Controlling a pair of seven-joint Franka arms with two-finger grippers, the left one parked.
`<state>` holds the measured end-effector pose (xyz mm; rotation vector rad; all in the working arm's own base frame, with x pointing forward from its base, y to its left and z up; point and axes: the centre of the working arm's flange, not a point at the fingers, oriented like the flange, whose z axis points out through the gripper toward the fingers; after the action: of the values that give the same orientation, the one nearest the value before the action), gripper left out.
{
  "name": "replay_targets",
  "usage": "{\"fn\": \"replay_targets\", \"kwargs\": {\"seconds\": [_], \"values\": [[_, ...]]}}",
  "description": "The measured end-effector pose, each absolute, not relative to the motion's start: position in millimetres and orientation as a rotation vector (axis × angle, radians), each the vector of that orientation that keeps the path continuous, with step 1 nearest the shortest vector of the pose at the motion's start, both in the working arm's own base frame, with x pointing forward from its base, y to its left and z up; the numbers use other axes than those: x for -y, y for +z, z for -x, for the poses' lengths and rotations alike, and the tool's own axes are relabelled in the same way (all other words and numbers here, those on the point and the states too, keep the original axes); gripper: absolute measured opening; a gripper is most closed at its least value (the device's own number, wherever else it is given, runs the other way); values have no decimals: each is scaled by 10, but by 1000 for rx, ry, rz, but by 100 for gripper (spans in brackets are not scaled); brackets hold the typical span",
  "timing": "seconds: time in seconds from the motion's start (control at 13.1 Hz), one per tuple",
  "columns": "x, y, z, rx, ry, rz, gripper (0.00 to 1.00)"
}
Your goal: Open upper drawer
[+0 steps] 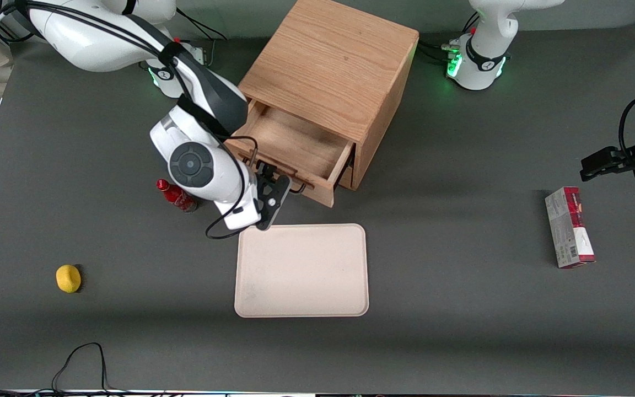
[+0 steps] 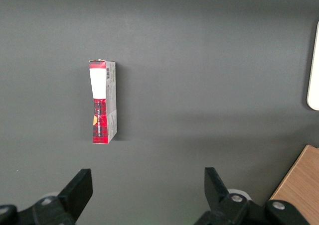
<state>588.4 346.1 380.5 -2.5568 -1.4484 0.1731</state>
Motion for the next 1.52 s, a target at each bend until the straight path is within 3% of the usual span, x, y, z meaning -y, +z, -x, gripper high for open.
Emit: {"fn": "replay_targets", "kwargs": {"seconds": [0.84, 1.37, 1.52], "values": [[-2776, 4018, -6580, 1278, 35, 2693, 100], [-2191, 4618, -6932, 1173, -149, 2816, 100], [-1817, 4965, -6893, 1088, -127, 2893, 100]]}}
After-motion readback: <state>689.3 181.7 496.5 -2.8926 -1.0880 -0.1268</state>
